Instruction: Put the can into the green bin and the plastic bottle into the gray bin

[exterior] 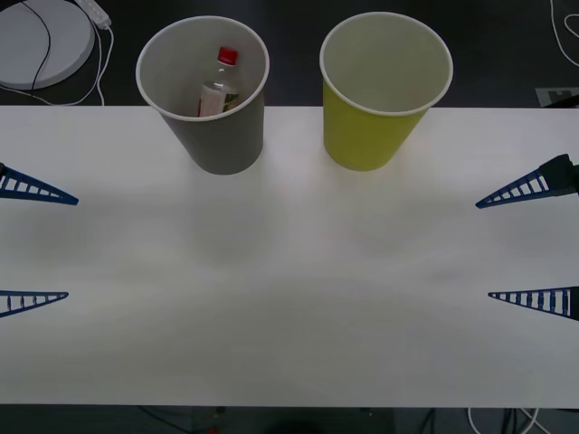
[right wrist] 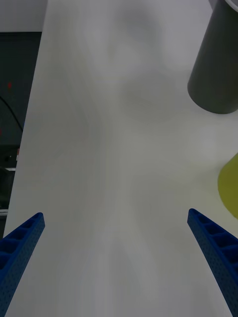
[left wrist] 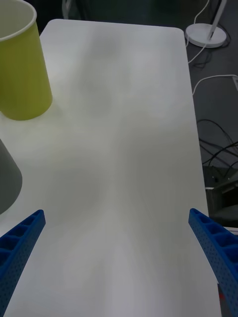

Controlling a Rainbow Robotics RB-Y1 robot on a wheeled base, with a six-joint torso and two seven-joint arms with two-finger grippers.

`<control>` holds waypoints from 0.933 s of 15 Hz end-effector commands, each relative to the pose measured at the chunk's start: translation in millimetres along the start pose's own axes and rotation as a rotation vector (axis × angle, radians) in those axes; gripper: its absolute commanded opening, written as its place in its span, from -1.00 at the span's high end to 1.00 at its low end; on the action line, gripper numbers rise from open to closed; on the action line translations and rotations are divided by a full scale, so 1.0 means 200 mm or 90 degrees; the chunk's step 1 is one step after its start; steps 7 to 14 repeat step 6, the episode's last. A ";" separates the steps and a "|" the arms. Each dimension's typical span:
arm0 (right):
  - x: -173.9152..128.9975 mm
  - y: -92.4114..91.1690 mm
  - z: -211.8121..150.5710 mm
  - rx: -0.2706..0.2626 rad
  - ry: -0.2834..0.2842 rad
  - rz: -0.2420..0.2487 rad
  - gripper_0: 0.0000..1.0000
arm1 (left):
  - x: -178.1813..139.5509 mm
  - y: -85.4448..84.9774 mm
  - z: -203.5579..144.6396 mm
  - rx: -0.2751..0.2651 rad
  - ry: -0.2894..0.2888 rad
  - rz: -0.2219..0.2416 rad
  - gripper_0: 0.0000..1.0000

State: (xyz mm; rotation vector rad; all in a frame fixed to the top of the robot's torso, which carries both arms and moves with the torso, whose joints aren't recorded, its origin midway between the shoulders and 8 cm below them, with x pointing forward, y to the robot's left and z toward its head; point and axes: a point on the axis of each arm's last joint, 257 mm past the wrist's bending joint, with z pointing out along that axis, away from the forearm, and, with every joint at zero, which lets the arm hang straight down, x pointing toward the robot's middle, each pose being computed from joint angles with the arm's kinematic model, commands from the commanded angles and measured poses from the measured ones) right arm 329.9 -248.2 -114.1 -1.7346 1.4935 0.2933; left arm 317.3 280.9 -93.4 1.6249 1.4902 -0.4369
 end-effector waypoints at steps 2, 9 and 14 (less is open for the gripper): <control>0.00 0.00 0.00 0.000 0.000 0.000 -1.00 | 0.01 0.00 0.00 0.000 0.001 0.003 -1.00; 0.00 0.00 0.00 0.000 0.000 0.000 -1.00 | 0.01 0.00 0.00 0.000 0.001 0.003 -1.00; 0.00 0.00 0.00 0.000 0.000 0.000 -1.00 | 0.01 0.00 0.00 0.000 0.001 0.003 -1.00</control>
